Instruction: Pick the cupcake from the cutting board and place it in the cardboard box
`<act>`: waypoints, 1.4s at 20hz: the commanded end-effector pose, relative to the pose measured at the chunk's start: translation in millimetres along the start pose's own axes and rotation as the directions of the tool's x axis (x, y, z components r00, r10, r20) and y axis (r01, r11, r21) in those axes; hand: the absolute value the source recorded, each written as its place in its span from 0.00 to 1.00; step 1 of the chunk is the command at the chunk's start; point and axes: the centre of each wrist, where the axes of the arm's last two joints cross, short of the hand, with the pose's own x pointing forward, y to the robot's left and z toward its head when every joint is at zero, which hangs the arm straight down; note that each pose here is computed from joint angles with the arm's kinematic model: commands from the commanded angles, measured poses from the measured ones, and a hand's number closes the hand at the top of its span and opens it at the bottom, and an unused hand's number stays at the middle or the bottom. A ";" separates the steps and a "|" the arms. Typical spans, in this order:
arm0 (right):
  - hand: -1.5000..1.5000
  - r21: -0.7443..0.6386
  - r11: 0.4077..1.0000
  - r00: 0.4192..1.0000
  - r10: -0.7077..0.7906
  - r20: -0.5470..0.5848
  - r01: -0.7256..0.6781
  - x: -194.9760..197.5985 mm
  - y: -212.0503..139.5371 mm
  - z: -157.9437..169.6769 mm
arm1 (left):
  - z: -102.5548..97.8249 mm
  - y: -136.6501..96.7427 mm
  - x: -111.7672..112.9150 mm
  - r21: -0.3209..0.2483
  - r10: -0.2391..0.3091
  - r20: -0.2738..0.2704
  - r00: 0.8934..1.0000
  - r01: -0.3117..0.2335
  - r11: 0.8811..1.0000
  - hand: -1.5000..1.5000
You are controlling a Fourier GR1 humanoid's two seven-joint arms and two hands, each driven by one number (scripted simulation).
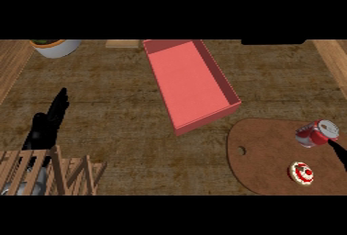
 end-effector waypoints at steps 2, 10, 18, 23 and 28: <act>0.00 0.017 1.000 1.000 -0.009 -0.013 0.009 -16.4 8.6 -0.7 | 13.5 -20.4 -16.9 0.001 0.027 -0.060 0.998 -0.027 1.000 0.50; 0.00 -0.011 1.000 1.000 -0.003 -0.012 0.002 1.6 16.5 -17.8 | 10.2 -8.6 -1.2 -0.007 0.013 -0.041 0.999 -0.013 1.000 0.50; 0.00 -0.008 1.000 1.000 -0.012 -0.023 0.011 -10.7 30.2 -33.9 | -4.9 -18.2 -9.0 -0.005 0.029 -0.051 0.998 -0.029 1.000 0.50; 0.00 -0.003 1.000 0.999 -0.021 -0.030 0.021 -2.1 39.1 -33.2 | 26.2 -17.8 -13.1 -0.004 0.023 -0.052 0.998 -0.023 1.000 0.50; 0.00 0.016 1.000 1.000 0.000 -0.012 0.000 -0.3 49.3 -38.4 | 12.9 -23.2 -20.7 -0.010 0.015 -0.035 0.999 -0.015 1.000 0.50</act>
